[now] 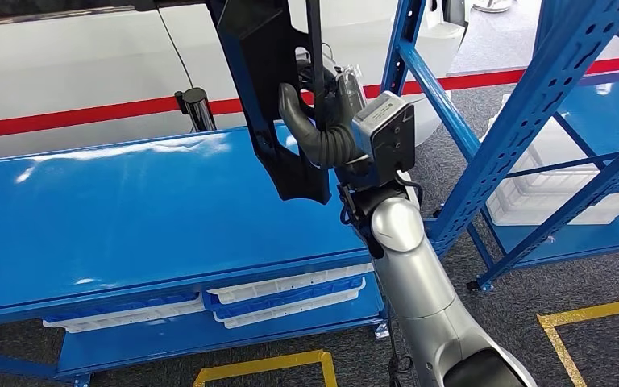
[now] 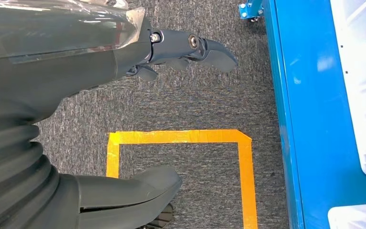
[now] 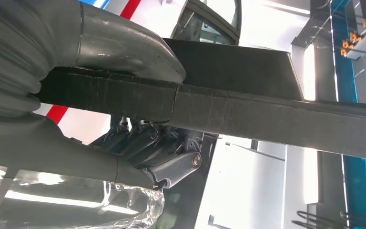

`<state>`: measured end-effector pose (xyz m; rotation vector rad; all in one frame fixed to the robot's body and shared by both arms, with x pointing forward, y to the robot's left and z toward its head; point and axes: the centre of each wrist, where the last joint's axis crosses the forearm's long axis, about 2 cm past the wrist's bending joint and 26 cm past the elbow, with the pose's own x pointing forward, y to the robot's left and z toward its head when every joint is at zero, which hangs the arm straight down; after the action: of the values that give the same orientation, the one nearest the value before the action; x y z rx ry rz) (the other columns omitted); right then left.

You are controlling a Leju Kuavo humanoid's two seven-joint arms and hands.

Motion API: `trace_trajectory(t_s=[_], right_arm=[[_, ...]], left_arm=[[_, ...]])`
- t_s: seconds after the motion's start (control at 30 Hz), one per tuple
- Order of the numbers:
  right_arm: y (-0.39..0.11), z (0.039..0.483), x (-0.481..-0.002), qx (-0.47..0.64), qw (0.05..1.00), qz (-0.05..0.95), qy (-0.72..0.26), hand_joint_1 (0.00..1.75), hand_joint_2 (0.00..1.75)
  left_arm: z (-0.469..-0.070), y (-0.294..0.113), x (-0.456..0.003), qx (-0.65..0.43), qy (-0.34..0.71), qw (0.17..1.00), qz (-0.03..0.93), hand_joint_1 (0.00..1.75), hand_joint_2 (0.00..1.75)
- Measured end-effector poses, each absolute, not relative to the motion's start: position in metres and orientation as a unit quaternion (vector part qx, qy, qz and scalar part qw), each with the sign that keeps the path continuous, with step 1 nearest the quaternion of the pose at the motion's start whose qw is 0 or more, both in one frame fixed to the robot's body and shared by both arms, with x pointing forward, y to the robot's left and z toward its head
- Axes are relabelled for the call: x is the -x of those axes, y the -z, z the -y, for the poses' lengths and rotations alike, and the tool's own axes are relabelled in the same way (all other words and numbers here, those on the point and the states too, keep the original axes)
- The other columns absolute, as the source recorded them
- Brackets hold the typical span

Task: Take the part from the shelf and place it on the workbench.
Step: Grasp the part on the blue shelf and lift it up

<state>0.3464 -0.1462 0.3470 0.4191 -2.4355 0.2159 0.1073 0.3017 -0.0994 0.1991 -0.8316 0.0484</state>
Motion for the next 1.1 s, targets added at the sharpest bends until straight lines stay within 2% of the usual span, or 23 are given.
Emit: trace_trajectory(t_s=[1.1], right_arm=[[-0.329,0.151,-0.335,-0.159,0.326,0.926,-0.103,1.75,1.75]], left_arm=[[-0.302,0.1,-0.106,-0.098,-0.026,0.91,0.402,0.0,1.75]])
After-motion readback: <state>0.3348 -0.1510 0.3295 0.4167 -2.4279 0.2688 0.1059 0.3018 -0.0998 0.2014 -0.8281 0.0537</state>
